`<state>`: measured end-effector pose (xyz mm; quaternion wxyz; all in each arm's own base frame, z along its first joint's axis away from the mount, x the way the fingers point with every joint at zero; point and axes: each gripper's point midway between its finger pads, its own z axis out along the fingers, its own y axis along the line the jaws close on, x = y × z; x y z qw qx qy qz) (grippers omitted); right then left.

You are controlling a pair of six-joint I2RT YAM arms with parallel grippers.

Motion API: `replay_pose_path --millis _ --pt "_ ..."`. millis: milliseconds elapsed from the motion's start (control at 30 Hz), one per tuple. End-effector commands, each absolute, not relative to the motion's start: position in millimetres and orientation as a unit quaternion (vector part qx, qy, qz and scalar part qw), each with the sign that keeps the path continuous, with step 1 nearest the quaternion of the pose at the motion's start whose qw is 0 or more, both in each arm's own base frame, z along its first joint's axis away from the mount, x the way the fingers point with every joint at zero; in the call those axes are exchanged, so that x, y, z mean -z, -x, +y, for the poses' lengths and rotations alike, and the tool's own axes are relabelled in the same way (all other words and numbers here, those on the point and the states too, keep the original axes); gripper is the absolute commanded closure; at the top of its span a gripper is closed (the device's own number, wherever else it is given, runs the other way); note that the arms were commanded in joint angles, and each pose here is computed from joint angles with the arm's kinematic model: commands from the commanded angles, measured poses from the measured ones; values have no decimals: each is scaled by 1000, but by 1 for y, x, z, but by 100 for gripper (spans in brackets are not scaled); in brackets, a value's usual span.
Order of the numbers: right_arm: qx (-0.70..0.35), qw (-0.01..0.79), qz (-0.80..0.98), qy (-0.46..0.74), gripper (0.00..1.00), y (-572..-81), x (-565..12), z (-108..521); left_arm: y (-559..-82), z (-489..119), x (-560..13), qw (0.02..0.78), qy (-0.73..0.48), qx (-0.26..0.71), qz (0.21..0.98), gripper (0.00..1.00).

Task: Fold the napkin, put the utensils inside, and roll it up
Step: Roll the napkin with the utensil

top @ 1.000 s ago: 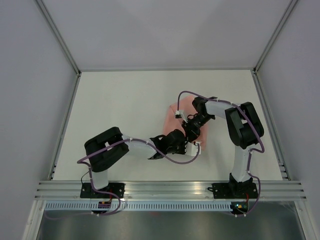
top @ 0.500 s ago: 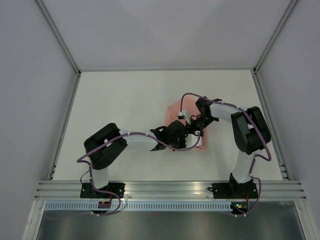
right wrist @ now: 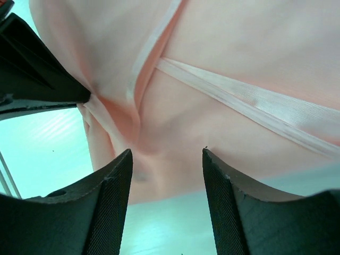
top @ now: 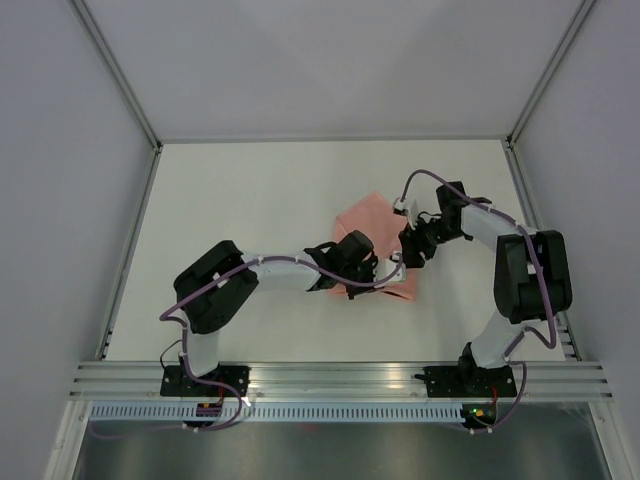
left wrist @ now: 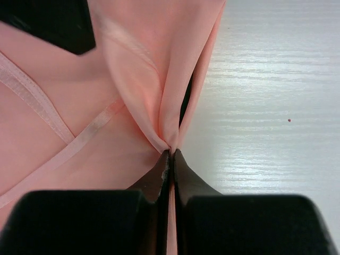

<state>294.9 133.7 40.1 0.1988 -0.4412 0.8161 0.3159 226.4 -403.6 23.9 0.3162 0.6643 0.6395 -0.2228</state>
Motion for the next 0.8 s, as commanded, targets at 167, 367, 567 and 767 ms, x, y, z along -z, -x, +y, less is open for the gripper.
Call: replay_pose_path --millis 167,367,567,767 --pt "-310 351 761 450 39 -302 -95 120 -206 -379 4 190 -626 279 703 98" --pt "-282 392 730 483 40 -278 -102 120 -206 -375 8 136 -603 311 722 98" --pt "-241 436 696 517 37 -262 -112 119 -211 -373 6 97 -572 347 737 98" --pt "-200 429 673 569 35 -248 -100 138 -224 -378 -4 84 -543 382 744 98"
